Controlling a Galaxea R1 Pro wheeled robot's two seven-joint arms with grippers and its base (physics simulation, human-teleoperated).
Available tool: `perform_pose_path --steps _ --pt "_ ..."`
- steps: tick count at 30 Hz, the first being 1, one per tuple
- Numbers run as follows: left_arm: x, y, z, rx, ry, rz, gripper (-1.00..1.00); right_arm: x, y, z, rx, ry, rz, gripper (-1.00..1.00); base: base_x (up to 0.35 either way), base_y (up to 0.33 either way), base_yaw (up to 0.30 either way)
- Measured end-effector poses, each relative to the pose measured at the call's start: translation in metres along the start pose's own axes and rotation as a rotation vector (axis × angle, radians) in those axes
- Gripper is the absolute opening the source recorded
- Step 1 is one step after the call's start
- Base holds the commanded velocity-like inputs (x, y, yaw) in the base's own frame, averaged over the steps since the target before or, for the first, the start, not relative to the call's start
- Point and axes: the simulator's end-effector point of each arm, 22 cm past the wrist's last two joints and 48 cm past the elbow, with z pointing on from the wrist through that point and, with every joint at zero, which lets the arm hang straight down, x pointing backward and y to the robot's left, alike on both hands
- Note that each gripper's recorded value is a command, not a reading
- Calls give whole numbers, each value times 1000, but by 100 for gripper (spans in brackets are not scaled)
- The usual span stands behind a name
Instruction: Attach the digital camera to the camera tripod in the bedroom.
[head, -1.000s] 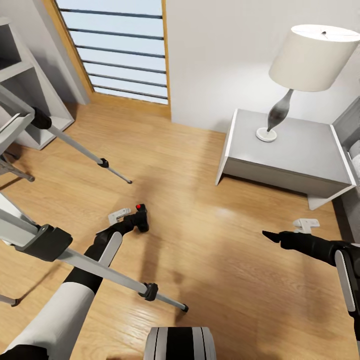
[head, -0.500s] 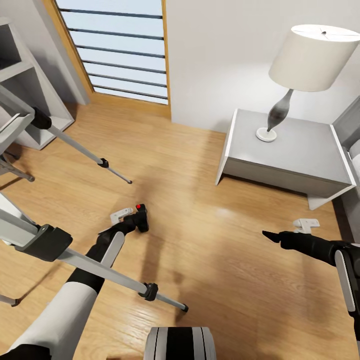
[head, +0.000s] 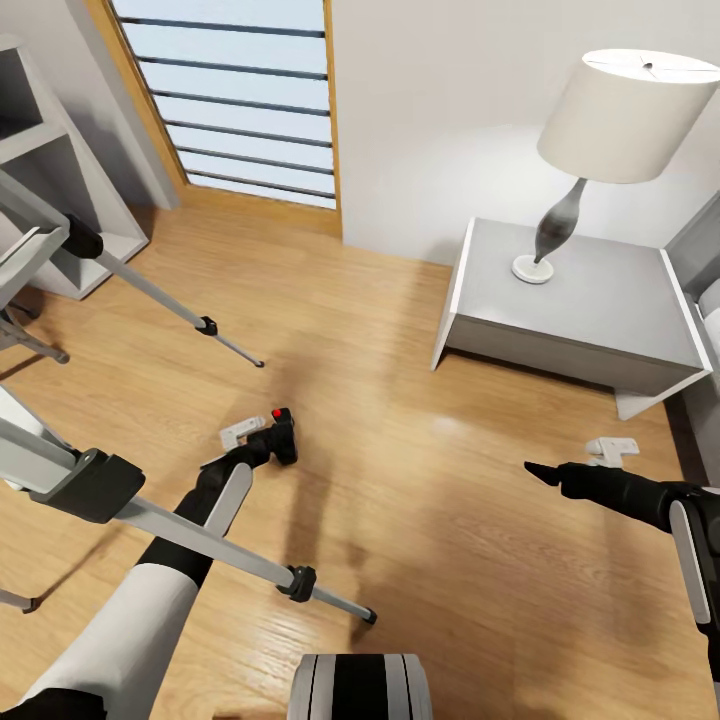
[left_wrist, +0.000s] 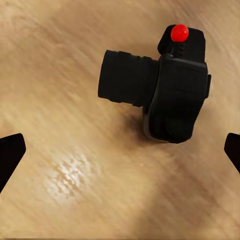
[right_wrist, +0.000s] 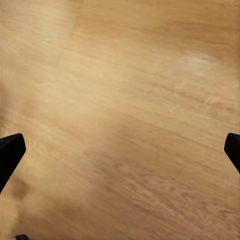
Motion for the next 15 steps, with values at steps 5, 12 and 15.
perform_pose_path --steps 5,12,15 --pt "2 -3 -1 -3 3 -3 100 0 0 0 0 0 0 100 0 0 0" --pt "3 -5 -2 -4 3 -4 100 1 0 0 0 1 0 100 0 0 -62" --pt "3 -5 -2 -5 3 -4 100 1 0 0 0 1 0 100 0 0 -171"
